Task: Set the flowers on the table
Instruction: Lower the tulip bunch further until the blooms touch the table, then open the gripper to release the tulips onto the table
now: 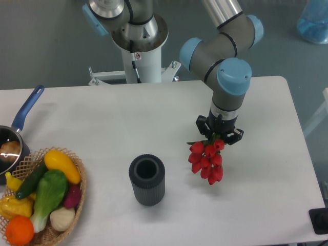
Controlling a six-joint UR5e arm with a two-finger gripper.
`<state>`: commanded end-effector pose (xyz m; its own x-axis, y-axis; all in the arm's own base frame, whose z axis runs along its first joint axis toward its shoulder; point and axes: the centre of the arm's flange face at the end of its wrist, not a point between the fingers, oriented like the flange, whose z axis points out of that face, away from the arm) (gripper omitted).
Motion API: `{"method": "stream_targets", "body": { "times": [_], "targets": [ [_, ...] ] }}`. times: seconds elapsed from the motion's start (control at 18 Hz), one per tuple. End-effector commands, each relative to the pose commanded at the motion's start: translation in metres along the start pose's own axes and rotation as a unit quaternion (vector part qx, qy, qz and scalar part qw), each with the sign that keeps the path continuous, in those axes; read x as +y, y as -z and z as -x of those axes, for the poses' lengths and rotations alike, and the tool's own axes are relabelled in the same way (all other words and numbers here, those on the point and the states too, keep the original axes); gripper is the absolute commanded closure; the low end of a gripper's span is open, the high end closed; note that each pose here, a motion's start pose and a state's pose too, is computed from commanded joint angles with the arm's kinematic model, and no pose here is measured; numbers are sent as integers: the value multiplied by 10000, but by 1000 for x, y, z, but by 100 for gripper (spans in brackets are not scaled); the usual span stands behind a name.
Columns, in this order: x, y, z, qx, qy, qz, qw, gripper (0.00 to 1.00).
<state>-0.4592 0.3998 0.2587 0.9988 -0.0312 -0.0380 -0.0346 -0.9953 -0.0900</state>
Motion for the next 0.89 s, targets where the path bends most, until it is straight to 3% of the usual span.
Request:
{"method": "stream_targets", "body": {
  "times": [0.78,0.83,0.89],
  "targets": [
    [-7,-34,-1,239,-206,151,9994,56],
    [-7,-34,0,232,-206,148,9994,55],
    [-7,-33,1,225,-207,144,9994,45]
  ]
}}
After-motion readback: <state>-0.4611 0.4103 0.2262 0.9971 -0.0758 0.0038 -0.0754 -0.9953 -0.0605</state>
